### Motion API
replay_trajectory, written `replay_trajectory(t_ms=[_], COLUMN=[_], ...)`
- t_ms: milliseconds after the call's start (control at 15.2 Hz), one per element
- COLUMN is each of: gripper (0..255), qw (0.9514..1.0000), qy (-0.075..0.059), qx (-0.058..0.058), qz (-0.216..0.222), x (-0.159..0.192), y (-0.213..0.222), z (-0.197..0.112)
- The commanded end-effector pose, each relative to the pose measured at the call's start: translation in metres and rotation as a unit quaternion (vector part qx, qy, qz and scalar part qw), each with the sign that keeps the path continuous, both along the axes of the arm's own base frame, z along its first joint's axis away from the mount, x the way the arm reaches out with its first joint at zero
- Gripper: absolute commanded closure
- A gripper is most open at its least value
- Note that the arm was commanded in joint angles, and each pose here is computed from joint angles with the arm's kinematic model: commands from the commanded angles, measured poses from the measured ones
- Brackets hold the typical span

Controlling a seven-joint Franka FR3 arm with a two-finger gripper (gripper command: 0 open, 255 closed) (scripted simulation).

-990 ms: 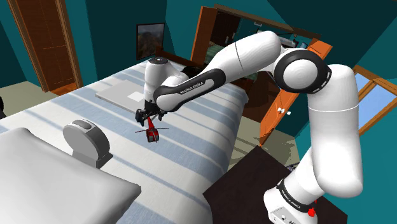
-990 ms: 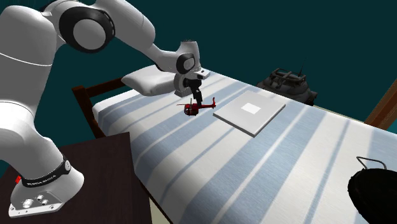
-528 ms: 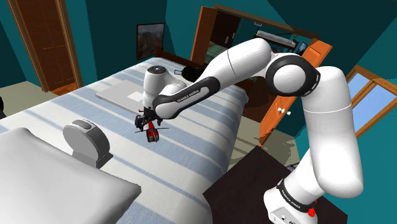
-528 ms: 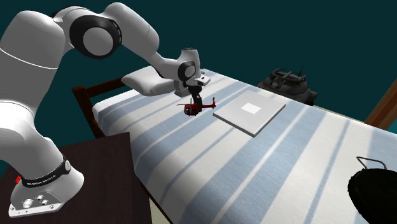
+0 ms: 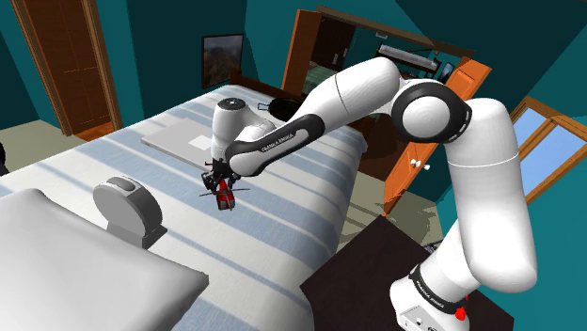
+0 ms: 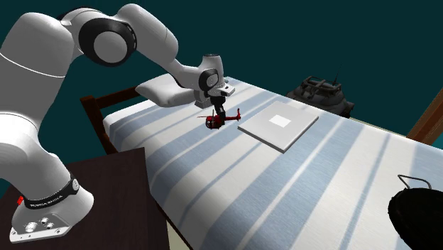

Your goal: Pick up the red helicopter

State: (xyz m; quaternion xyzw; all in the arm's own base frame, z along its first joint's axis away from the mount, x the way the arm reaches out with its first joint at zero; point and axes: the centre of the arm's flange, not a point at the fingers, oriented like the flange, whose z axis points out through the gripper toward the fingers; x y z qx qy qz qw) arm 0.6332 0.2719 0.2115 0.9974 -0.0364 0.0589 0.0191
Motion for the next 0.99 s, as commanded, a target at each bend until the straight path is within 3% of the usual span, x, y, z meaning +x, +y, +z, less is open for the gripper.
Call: replay_trajectory(t_ms=[0, 132, 924], gripper=[255, 255, 255], qw=[1.0000, 1.0000, 1.0000], qy=[0.000, 0.000, 0.000], qx=[0.000, 0.000, 0.000], qz=[0.000, 0.000, 0.000], x=[0.000, -0.001, -0.001], y=[0.000, 0.000, 0.000], z=[0.000, -0.001, 0.063])
